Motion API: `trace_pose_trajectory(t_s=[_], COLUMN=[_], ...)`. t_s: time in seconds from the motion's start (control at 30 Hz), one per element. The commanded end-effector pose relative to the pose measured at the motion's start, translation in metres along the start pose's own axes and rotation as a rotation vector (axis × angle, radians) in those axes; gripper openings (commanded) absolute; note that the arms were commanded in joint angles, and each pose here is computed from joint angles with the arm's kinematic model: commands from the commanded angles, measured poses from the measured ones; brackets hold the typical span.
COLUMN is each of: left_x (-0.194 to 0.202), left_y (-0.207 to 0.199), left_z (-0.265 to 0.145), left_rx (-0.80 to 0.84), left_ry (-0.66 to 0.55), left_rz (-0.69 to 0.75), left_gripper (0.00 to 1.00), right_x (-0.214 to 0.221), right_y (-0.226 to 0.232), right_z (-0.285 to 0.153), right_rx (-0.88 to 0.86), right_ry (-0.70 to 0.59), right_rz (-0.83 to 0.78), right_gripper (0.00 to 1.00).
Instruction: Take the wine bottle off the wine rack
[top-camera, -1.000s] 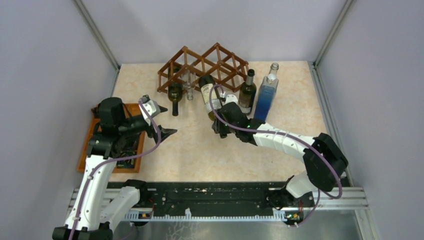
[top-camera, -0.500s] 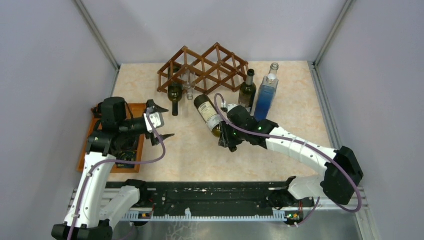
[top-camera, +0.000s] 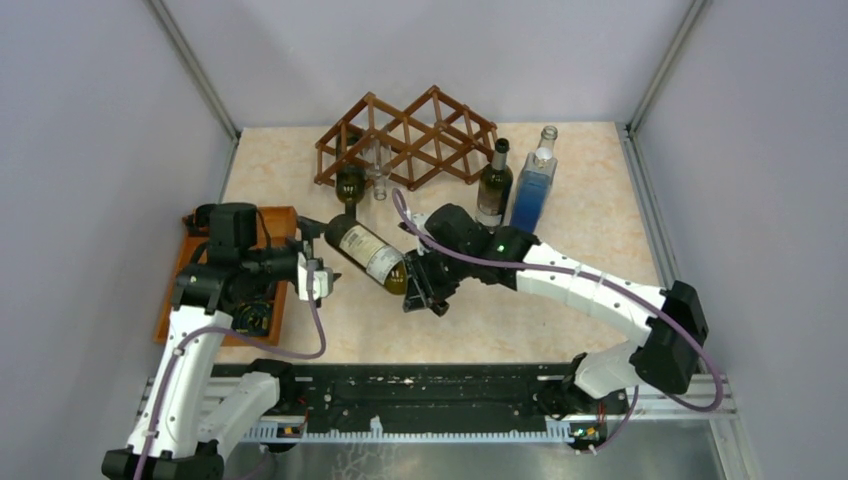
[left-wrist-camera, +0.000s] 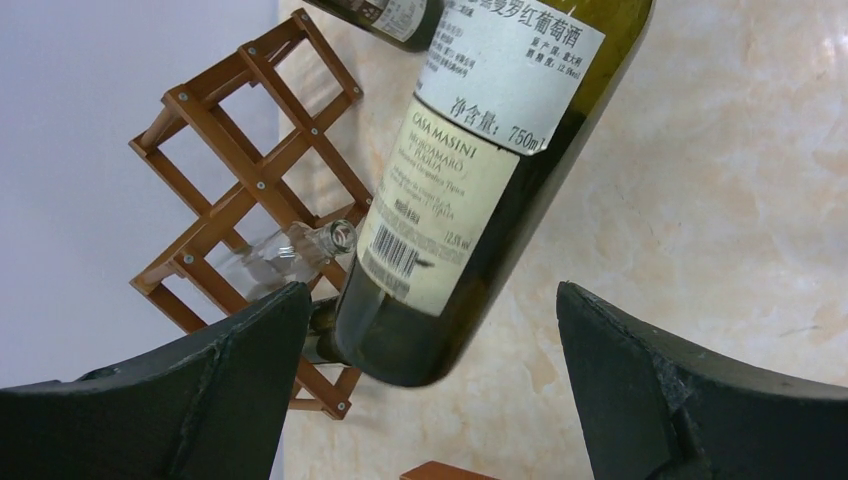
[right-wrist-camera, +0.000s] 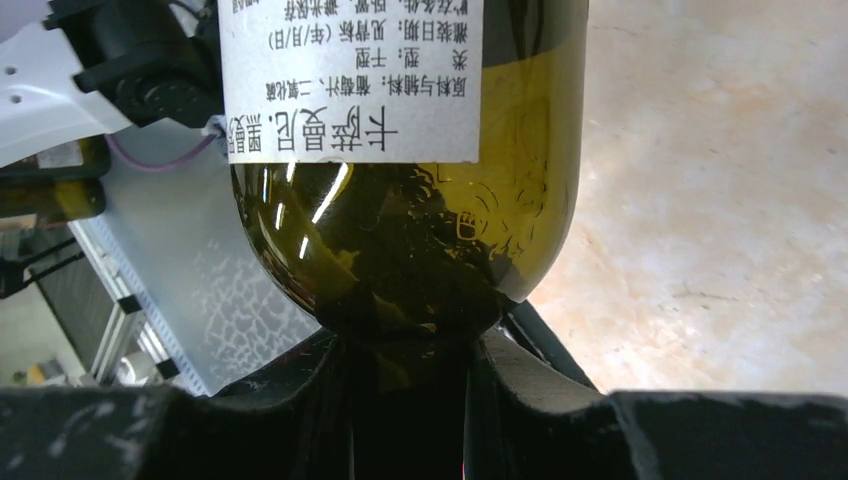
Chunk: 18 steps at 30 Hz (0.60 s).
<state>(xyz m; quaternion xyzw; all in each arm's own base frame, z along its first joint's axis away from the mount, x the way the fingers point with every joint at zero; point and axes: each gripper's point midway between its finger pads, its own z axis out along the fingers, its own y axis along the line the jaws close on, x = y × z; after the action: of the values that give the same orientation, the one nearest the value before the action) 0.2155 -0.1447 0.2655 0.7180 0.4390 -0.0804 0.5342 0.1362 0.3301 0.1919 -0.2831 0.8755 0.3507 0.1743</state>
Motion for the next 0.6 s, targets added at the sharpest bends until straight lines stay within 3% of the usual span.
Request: trace_pose_trajectory(t_s=[0.0,0.33,0.57], left_x=[0.005,0.034,0.048], left_y=[-0.012,-0.045,-0.043], left_z=[0.004,0.014,0.016], left_rx=[0.038,0.119,0.101], left_ry=[0.007,0.084,0.141], left_rz=[0.131,0.236,0.317], left_gripper=[0.99,0.99,0.99], right_x=[-0.052,-0.062,-0.051], right_y=[0.063,0.095,0.110], right_z=[-0.016,-0.005,0.009], right_rx=[-0.198,-0.288,-0.331], right_ry=[-0.135,-0.086,-0.018], right_rz=[-0.095,-0.120,-0.134], right_gripper=[0.00,0.00,0.00])
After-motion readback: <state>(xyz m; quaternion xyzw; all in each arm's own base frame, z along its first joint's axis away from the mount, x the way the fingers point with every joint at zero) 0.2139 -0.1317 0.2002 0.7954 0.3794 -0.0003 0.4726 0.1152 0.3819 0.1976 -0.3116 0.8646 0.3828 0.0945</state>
